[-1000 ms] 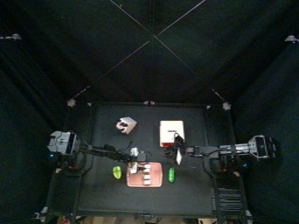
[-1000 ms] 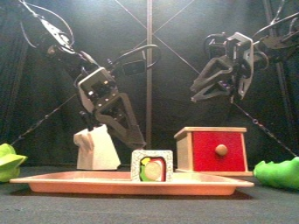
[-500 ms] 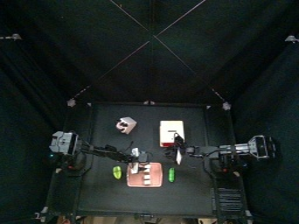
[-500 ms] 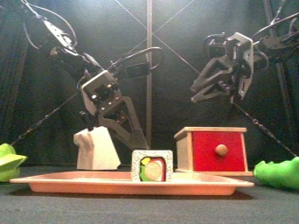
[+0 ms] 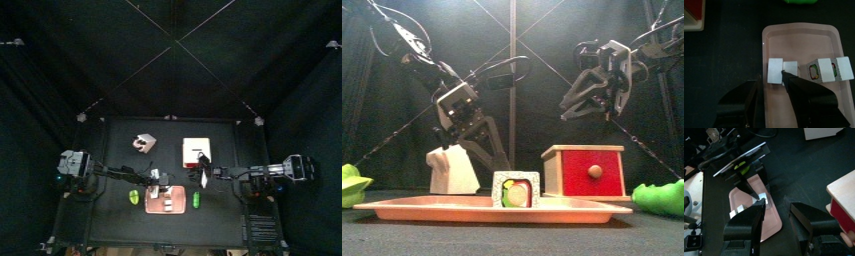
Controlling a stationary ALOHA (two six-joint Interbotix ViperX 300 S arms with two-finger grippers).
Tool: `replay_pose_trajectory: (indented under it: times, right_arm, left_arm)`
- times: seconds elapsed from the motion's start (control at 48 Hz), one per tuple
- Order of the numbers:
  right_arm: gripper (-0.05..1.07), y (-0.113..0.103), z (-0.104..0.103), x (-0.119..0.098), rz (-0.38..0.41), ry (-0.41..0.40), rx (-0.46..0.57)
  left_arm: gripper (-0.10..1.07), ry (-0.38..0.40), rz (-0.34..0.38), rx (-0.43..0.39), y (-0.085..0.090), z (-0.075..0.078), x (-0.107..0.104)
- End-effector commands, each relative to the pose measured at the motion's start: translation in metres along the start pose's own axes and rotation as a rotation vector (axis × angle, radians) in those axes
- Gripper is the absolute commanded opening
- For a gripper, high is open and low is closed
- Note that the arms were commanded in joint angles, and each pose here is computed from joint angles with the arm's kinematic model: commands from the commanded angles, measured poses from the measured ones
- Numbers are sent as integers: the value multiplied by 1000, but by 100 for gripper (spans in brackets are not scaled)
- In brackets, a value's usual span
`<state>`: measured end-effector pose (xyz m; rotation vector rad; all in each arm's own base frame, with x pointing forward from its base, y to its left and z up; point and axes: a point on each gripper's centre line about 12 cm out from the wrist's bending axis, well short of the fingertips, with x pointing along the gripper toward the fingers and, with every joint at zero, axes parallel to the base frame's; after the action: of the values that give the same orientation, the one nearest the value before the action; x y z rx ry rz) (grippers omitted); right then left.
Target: Grab white sushi piece from plate
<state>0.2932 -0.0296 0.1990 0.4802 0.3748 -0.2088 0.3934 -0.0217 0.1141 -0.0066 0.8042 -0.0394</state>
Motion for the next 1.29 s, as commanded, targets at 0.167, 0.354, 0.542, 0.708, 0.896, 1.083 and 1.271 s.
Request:
replay_pose_trajectory:
  times: [0.167,0.354,0.542,0.708,0.896,1.083,1.271]
  right_arm:
    - [75,4,10,1,13,-35,0]
    - [75,4,9,1,10,-31,2]
    - [75,4,9,1,11,-31,0]
    - [75,3,9,2,10,-29,0]
    - [75,3,8,3,7,-24,0]
    - [75,3,8,4,7,-24,1]
    - [75,3,9,5,5,-23,2]
  left_arm:
    - [75,-28,2,0,1,10,-1]
    - [75,-27,-2,9,-1,11,-1]
    - [75,-21,-2,12,-1,9,2]
    - [76,-24,-2,12,-1,11,3]
    - [76,-18,-4,20,-2,9,5]
    - [76,-20,-5,34,-3,10,5]
    - [75,-20,-4,32,-2,10,5]
